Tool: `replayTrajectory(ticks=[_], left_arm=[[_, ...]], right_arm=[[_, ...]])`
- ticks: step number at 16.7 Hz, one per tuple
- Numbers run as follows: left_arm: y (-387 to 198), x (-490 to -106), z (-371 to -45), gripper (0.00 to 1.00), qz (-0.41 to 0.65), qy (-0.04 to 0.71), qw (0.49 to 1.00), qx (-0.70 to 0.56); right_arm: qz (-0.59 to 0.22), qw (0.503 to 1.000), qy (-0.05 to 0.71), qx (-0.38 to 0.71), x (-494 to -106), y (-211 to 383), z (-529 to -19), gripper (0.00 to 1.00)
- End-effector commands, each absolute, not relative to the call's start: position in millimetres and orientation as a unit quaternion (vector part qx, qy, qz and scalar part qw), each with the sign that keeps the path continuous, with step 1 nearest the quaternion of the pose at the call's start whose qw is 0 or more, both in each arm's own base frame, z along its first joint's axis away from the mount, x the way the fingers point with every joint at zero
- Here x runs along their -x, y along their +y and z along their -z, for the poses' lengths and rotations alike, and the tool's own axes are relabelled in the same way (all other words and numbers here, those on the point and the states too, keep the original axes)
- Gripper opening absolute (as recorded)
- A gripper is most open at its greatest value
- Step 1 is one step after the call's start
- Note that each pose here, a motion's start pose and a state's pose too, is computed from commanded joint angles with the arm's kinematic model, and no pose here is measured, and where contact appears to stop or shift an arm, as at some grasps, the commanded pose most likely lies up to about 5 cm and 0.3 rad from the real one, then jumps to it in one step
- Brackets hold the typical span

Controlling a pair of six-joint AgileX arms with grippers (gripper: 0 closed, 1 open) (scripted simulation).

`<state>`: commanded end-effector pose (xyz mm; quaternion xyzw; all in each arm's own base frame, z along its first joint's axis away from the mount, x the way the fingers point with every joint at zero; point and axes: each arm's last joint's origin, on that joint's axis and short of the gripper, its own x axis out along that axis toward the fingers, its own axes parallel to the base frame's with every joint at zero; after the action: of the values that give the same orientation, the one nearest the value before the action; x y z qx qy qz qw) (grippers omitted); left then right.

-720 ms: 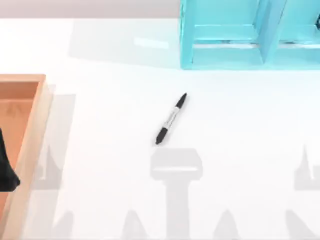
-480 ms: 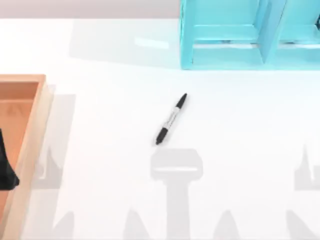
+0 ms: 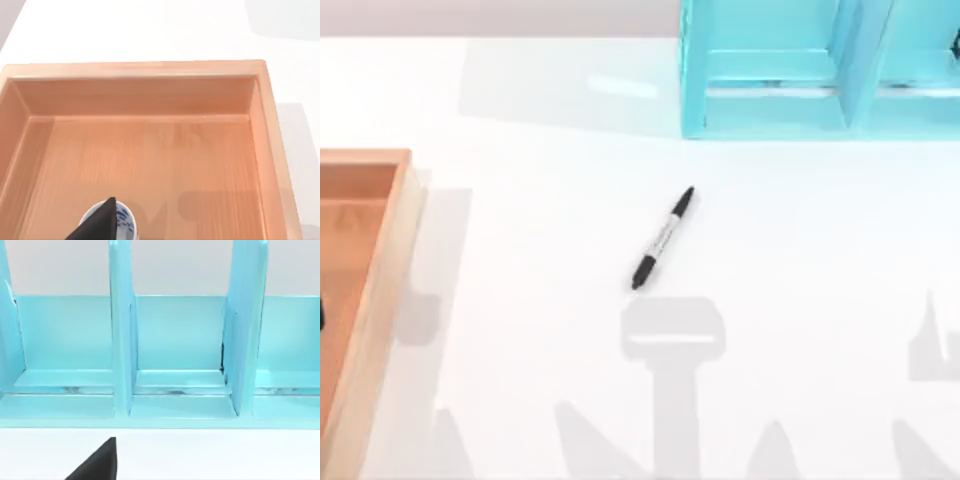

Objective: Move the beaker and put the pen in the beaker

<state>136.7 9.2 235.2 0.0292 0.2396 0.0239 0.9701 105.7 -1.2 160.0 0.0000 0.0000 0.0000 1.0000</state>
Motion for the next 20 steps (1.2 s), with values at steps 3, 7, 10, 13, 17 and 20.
replayTrajectory(ticks=[3,7,10,13,17,20], left_arm=[[18.9,-171.3,-259.0,1.0,-0.03,0.366,0.929,-0.036],[37.8,-229.1,-272.7,1.0,-0.027,0.521,0.852,-0.034],[53.8,-270.8,-269.6,1.0,-0.018,0.61,0.792,-0.026],[67.4,-302.6,-259.1,1.0,-0.006,0.672,0.741,-0.015],[76.6,-322.4,-248.8,1.0,0.004,0.708,0.706,-0.007],[76.9,-323.1,-248.3,1.0,0.005,0.71,0.705,-0.006]], right_arm=[[0.0,1.0,0.0,0.0,-105.7,-1.2,-160.0,1.0],[0.0,1.0,0.0,0.0,-105.7,-1.2,-160.0,1.0],[0.0,1.0,0.0,0.0,-105.7,-1.2,-160.0,1.0],[0.0,1.0,0.0,0.0,-105.7,-1.2,-160.0,1.0],[0.0,1.0,0.0,0.0,-105.7,-1.2,-160.0,1.0],[0.0,1.0,0.0,0.0,-105.7,-1.2,-160.0,1.0]])
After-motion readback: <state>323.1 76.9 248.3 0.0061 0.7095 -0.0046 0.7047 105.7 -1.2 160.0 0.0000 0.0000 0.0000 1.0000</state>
